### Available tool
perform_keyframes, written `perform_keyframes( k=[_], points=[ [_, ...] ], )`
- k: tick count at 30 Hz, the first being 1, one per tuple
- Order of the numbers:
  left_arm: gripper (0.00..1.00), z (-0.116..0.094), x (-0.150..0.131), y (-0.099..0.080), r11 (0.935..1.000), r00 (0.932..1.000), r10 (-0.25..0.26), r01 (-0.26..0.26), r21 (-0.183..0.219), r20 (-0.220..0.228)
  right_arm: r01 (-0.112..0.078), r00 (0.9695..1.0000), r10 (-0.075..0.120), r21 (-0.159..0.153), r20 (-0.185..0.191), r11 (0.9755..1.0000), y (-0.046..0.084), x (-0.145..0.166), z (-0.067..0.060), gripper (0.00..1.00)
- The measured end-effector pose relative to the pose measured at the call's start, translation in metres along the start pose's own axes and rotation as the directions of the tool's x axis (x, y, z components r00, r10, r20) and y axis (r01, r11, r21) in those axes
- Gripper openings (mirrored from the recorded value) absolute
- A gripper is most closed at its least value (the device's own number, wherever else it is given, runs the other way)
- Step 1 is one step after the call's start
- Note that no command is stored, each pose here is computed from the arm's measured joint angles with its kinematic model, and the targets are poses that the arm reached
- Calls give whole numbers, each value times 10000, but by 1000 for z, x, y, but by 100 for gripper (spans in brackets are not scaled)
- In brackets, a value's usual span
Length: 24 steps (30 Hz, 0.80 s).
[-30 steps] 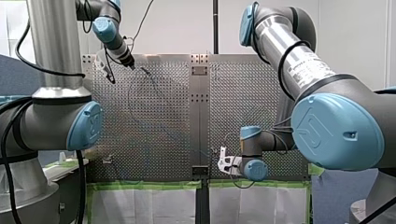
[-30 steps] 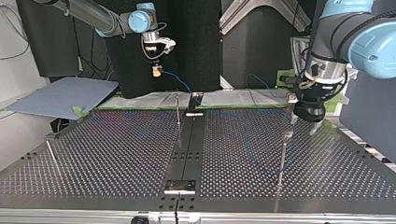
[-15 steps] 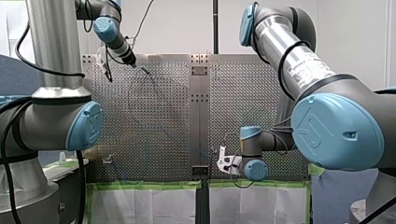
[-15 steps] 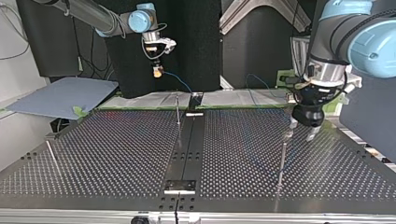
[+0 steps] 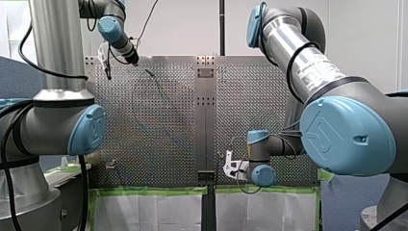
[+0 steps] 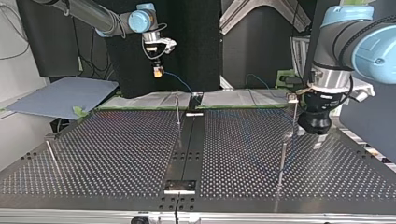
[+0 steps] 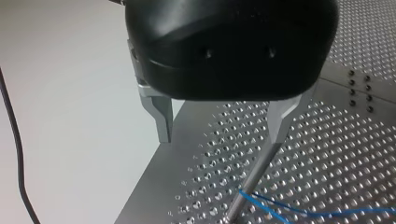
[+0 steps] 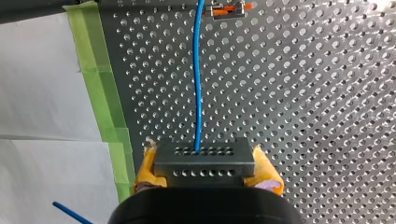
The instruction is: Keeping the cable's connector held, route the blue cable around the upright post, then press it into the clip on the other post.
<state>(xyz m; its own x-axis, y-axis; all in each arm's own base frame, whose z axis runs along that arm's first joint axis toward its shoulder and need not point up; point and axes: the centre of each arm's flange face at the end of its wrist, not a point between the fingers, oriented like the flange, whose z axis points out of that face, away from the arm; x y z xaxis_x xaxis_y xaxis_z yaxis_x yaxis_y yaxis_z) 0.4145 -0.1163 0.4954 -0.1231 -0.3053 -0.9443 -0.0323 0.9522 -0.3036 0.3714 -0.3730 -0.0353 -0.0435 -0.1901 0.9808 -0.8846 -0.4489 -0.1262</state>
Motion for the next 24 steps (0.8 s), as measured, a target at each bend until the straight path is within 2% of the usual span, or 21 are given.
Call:
perform_keyframes(
  k=[8,14,20,24],
  points=[
    [100,-2,0,4,9957,9967,809,-813,-449,-107,-10,10000,11,89,-58,10000,-2,0,0,0],
    [100,-3,0,7,9876,9908,1344,-1351,-798,-147,-28,10000,29,136,-71,9999,-3,1,0,0],
    [100,-4,0,7,9791,9828,1840,-1849,-849,-184,-28,10000,29,150,-66,9999,-3,0,0,0],
    [100,-4,1,5,9780,9809,1935,-1944,-752,-197,-27,10000,28,162,-56,9999,-4,0,0,0]
  ],
)
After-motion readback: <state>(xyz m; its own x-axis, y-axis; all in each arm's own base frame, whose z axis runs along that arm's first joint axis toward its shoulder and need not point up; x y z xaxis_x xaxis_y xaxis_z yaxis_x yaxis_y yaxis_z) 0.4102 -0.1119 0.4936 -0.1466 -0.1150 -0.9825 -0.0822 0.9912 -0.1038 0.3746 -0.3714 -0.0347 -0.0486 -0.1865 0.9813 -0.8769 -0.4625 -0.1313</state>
